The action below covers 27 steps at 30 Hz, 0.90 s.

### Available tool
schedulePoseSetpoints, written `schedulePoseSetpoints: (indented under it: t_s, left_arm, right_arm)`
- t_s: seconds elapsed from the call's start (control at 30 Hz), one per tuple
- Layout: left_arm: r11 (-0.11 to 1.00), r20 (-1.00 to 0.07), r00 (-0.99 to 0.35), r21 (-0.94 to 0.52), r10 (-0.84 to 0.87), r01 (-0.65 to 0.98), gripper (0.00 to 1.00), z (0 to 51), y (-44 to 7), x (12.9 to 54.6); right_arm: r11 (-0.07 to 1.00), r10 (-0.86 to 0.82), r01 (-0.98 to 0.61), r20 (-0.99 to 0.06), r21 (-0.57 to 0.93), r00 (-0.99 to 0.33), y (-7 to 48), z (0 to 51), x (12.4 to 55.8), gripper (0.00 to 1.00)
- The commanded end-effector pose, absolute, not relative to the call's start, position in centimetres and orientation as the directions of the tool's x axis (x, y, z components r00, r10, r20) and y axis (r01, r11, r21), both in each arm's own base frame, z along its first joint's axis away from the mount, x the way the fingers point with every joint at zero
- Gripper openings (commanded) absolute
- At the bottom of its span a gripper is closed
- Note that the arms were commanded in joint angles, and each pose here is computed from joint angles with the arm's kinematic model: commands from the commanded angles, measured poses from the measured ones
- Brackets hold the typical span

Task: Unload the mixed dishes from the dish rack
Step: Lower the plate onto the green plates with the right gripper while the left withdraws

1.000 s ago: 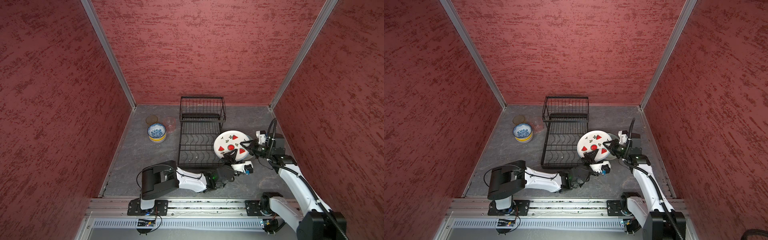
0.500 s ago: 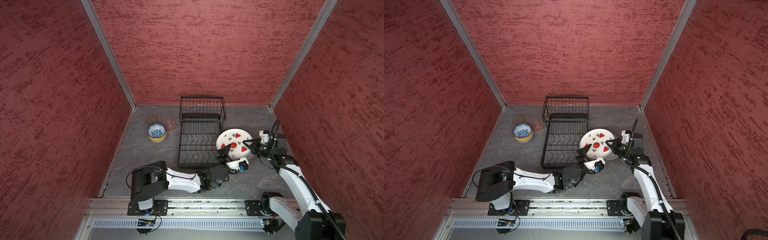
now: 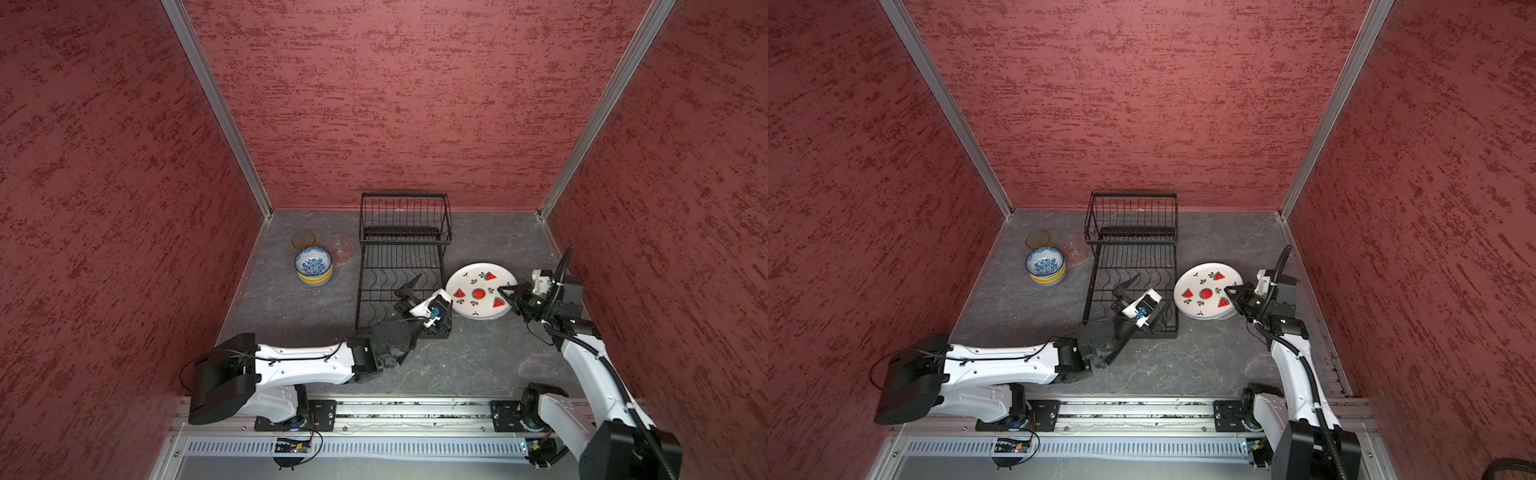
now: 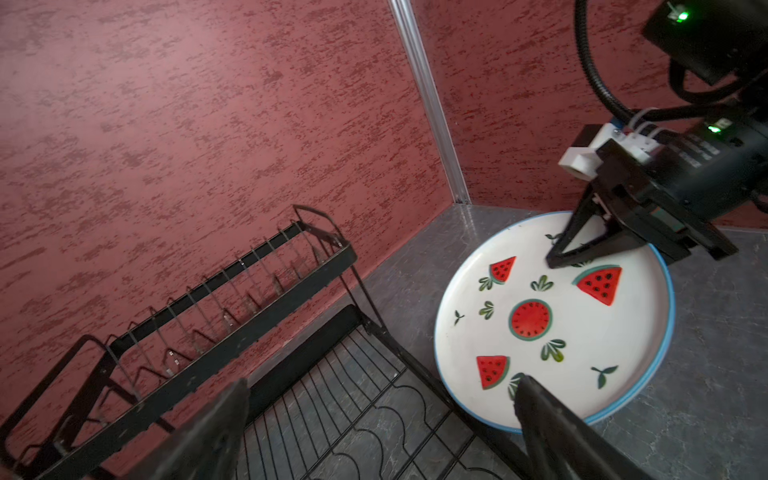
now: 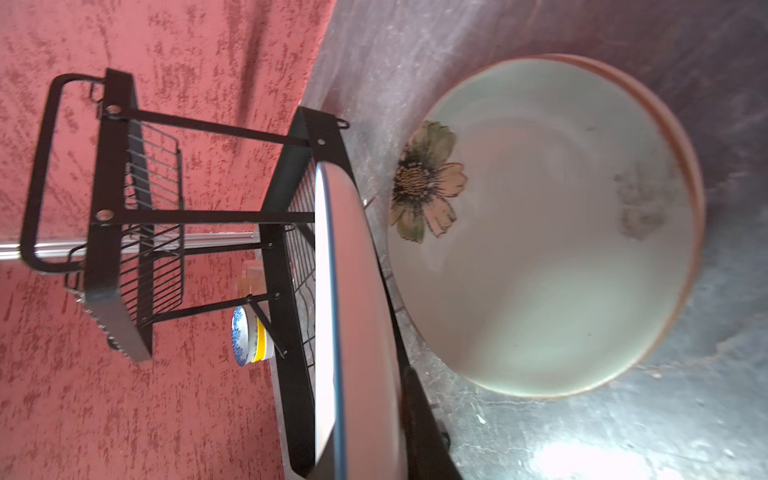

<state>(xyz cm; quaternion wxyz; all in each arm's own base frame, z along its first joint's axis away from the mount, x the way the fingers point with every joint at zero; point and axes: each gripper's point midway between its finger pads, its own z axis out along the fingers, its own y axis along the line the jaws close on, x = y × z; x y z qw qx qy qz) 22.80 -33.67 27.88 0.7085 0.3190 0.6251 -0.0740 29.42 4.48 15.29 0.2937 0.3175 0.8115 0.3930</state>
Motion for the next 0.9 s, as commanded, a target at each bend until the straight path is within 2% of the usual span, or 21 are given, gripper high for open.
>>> schedulePoseSetpoints:
  t_s: [0.0,0.37,0.7,0.73,0.87]
  left_arm:
    - [0.805,-0.96,0.144,0.28,0.241,0.523,1.0,27.5,-32.1,23.0]
    - [0.832,-0.971,0.121,0.24,0.207,0.501,1.0,27.9,-29.6,23.3]
    - [0.864,-0.982,0.092,0.191,0.167,0.466,1.0,27.8,-27.0,24.2]
    - [0.864,-0.983,0.089,0.181,0.158,0.47,1.0,27.8,-26.8,24.2]
    - [0.873,-0.987,0.078,0.159,0.138,0.461,1.0,27.9,-26.1,24.4]
  right_arm:
    - [0.491,0.748,0.186,-0.303,0.851,-0.59,4.0,17.8,31.2,0.0]
    - [0.513,0.787,0.279,-0.315,0.811,-0.531,1.2,14.5,32.7,0.0]
    - [0.476,0.801,0.323,-0.251,0.818,-0.544,1.1,11.3,34.0,0.0]
    - [0.485,0.801,0.334,-0.257,0.808,-0.54,0.9,11.0,34.0,0.03]
    - [0.507,0.803,0.364,-0.274,0.781,-0.528,0.3,10.3,33.6,0.31]
